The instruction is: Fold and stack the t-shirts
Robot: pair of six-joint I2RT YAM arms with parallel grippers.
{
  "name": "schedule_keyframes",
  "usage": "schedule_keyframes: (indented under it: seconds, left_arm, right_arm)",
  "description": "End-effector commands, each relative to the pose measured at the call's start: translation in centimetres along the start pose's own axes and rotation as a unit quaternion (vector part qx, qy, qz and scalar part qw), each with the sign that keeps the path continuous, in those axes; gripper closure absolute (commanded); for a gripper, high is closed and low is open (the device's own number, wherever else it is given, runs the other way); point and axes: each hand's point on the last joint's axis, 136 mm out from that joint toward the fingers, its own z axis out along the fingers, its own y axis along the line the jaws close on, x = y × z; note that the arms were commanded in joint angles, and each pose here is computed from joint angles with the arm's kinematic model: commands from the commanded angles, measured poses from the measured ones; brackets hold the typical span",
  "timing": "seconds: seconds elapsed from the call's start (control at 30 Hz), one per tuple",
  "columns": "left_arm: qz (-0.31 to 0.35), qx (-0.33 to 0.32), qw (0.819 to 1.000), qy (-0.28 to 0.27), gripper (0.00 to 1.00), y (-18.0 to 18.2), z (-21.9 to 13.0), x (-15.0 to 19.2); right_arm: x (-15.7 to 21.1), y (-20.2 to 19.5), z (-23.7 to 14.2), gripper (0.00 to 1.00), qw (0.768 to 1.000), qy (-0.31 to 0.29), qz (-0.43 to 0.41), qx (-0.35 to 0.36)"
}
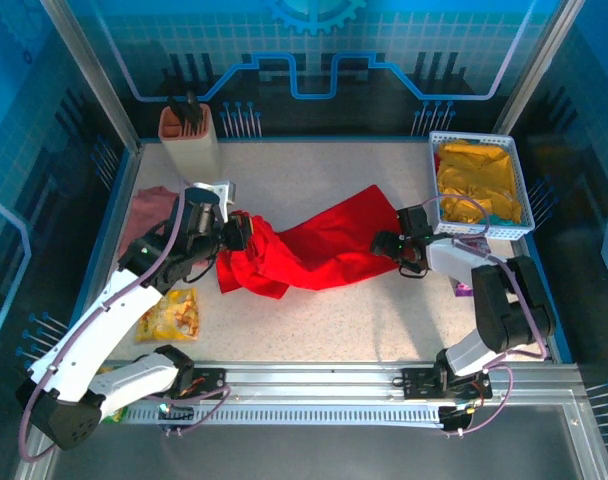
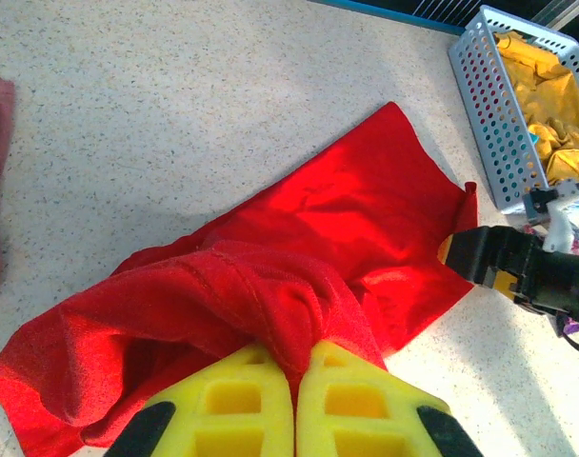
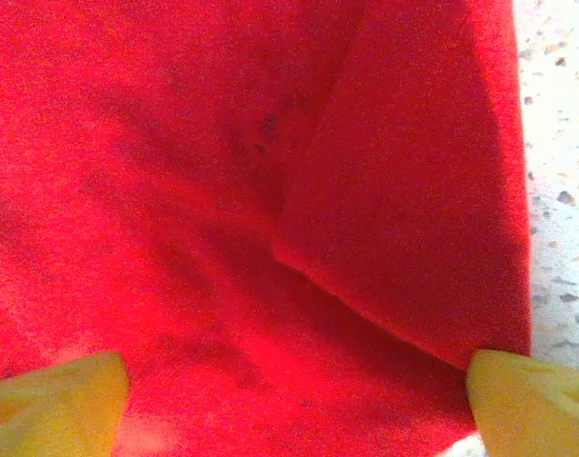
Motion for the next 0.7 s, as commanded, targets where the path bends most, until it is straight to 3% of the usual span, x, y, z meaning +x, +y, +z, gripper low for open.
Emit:
schedule_keyframes:
  seconds: [0.0,0.13,0.2,0.3,0.67]
  left_arm:
    - [0.006,0.004,1.0,-0.013,1.0,-0.1,-0.3,-0.7]
    - [0.007,-0.001,1.0,-0.012,1.0,0.2,-0.3,-0.6]
    - [0.007,-0.004,1.0,-0.012,1.0,0.4,-0.4,-0.6]
    - [0.008,-0.005,1.0,-0.018,1.0,0.5,-0.6,-0.9]
    - [0.012,0.02,0.998,-0.054,0.98,-0.5,-0.3,-4.1]
  right_arm:
    - [-0.2,0.1,0.8,0.18,1.0,-0.001,-0.008,0.013]
    - [-0.6,0.3,1.3,0.4,1.0,0.001,-0.014,0.015]
    - [-1.1,0.9,0.9,0.71,1.0,-0.005,-0.019,0.004]
    - [-1.9,1.4,-0.6,0.97,0.999,-0.02,-0.027,-0.005]
    - [-2.2,0.0,-12.8,1.0,0.986,-0.153,-0.041,-0.044]
